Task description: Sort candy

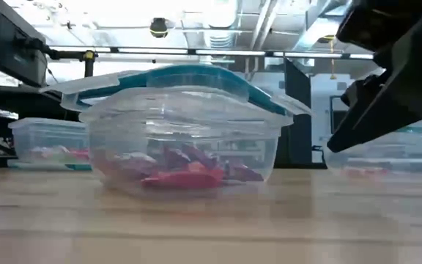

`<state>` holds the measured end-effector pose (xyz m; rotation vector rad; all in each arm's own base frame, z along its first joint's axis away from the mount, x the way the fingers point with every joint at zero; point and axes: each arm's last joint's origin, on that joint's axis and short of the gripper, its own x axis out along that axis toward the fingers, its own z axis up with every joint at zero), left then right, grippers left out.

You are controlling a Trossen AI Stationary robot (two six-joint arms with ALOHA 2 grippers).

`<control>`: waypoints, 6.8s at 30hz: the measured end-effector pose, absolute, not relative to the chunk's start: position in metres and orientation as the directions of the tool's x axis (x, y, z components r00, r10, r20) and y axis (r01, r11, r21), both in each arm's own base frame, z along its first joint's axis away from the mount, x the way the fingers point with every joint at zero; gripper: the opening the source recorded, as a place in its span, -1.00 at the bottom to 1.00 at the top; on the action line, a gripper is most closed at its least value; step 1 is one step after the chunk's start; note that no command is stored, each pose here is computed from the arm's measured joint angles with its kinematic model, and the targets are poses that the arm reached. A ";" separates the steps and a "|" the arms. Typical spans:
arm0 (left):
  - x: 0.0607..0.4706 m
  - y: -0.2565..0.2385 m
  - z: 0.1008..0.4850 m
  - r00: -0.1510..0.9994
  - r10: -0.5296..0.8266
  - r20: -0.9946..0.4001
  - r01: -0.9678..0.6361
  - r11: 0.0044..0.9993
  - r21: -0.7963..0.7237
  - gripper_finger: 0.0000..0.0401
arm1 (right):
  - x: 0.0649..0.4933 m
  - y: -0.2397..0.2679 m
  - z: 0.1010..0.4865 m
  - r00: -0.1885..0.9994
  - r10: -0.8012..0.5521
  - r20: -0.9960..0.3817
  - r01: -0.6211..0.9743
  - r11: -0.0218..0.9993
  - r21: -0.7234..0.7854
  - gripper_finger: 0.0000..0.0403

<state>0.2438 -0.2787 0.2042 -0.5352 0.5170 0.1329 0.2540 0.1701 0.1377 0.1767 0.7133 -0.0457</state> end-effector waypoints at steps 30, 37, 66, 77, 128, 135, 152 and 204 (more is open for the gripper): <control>0.311 -0.267 0.182 0.842 -0.016 -0.540 -0.215 0.907 -0.362 -0.46 | 0.253 0.179 0.142 0.790 0.055 -0.610 0.045 0.988 0.148 0.06; 0.313 -0.261 0.179 0.827 0.013 -0.562 -0.260 0.895 -0.363 -0.46 | 0.254 0.181 0.145 0.809 0.062 -0.584 0.046 0.985 0.168 0.06; 0.282 -0.215 0.197 0.607 0.240 -0.758 -0.446 0.892 -0.074 -0.46 | 0.254 0.180 0.145 0.808 0.061 -0.586 0.042 0.986 0.160 0.06; 0.273 -0.191 0.211 0.512 0.291 -0.808 -0.445 0.895 0.040 -0.46 | 0.254 0.181 0.145 0.808 0.064 -0.586 0.038 0.986 0.161 0.06; 0.368 -0.108 0.218 0.579 0.196 -0.792 -0.188 0.977 0.104 -0.46 | 0.248 0.108 0.149 0.758 -0.173 -0.629 0.137 0.985 -0.105 0.06; 0.370 -0.114 0.213 0.577 0.111 -0.809 -0.144 0.989 0.033 -0.46 | 0.249 0.108 0.149 0.763 -0.172 -0.624 0.132 0.985 -0.111 0.06; 0.348 -0.130 0.281 0.480 0.220 -0.849 -0.196 0.971 0.141 -0.46 | 0.249 0.111 0.152 0.781 -0.156 -0.605 0.127 0.988 -0.091 0.06; 0.242 -0.192 0.121 0.758 0.248 -0.603 -0.327 0.945 -0.023 -0.54 | 0.278 0.103 0.164 0.868 -0.127 -0.480 0.131 0.991 -0.026 0.06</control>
